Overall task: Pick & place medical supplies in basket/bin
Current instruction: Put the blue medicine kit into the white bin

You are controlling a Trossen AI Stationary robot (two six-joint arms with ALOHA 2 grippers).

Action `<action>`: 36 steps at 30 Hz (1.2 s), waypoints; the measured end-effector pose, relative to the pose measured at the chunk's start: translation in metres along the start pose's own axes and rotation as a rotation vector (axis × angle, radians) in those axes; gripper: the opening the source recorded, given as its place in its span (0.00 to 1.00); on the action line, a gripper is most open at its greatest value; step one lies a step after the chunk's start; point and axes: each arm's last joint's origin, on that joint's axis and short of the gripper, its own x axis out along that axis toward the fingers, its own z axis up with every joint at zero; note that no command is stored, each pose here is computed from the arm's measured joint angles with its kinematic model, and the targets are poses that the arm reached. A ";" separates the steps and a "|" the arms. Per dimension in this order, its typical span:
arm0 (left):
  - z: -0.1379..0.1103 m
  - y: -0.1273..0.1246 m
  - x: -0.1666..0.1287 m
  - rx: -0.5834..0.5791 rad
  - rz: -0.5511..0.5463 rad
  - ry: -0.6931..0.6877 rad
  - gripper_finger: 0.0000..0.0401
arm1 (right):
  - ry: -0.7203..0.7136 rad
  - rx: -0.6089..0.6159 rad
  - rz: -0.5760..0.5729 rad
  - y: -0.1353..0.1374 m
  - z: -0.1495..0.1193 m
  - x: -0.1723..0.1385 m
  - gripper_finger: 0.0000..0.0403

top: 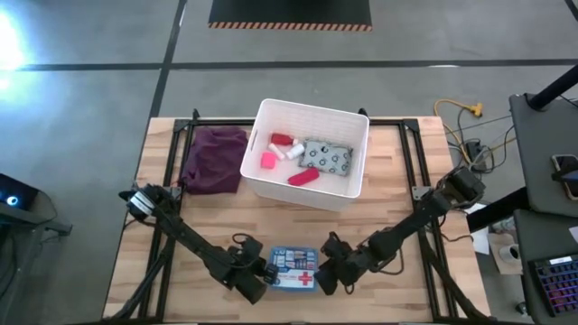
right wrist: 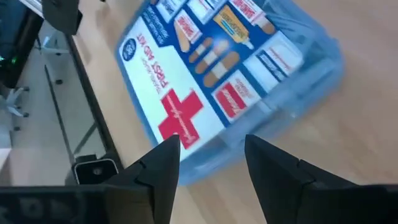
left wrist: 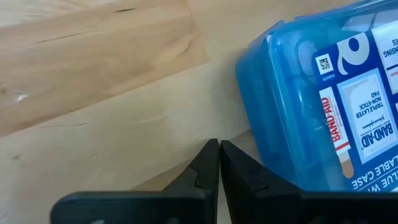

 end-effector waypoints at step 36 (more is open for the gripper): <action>0.034 -0.087 -0.057 0.067 -0.508 -0.185 0.00 | 0.154 -0.108 -0.271 -0.029 -0.030 0.008 0.43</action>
